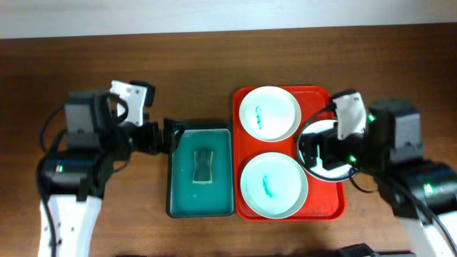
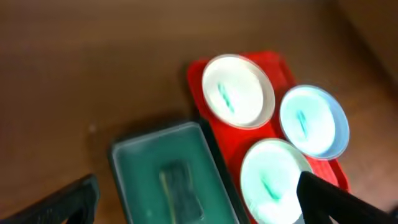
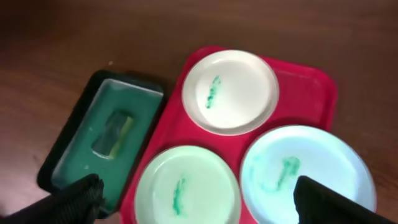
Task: Clean dirty plates on tray and stack at the side
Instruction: 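Move left gripper to the sponge and right gripper to the lower plate, then grasp the sponge with the left gripper and lift it out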
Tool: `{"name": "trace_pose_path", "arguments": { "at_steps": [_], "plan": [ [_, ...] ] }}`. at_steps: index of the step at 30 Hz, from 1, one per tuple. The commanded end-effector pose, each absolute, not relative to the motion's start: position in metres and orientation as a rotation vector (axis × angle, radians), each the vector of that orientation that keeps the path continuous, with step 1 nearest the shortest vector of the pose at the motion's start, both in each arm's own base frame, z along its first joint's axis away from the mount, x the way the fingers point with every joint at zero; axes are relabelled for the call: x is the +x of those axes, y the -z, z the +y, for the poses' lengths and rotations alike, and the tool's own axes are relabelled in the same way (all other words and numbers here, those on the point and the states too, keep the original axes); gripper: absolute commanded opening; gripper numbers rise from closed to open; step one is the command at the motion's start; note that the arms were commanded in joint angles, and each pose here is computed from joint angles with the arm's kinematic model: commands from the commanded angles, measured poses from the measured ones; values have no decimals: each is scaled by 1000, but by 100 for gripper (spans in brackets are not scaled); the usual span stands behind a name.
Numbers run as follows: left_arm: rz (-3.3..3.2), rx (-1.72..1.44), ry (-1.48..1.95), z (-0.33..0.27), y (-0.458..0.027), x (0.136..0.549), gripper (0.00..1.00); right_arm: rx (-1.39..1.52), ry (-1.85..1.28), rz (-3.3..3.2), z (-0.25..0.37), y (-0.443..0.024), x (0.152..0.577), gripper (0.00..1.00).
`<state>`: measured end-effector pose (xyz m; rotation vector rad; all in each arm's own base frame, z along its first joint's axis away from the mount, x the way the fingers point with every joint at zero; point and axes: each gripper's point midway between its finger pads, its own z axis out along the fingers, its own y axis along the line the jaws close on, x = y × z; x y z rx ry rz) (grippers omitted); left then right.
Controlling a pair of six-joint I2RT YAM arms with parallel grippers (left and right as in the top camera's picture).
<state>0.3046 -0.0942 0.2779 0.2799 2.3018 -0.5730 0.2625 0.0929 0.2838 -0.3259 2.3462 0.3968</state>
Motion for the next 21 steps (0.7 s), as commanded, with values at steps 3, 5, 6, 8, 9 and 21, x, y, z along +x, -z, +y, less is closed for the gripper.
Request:
{"name": "trace_pose_path", "arguments": {
  "at_steps": [3,5,6,8,9,21],
  "plan": [
    [2639,249,705,-108,-213,293,99,-298,-562,2670,108,-229,245,99],
    [2726,259,728,-114,-197,285,99,-169,-509,2792,100,-192,228,99],
    [2744,253,732,-114,-193,285,99,-59,-430,2857,92,-162,220,99],
    [2742,254,731,-114,-193,286,99,44,-445,2916,92,-124,209,99],
    [2739,255,733,-115,-193,287,99,44,-508,2933,98,-110,204,99],
    [3029,73,199,-138,-22,239,61,31,-542,2894,103,-111,212,98]
  ]
}}
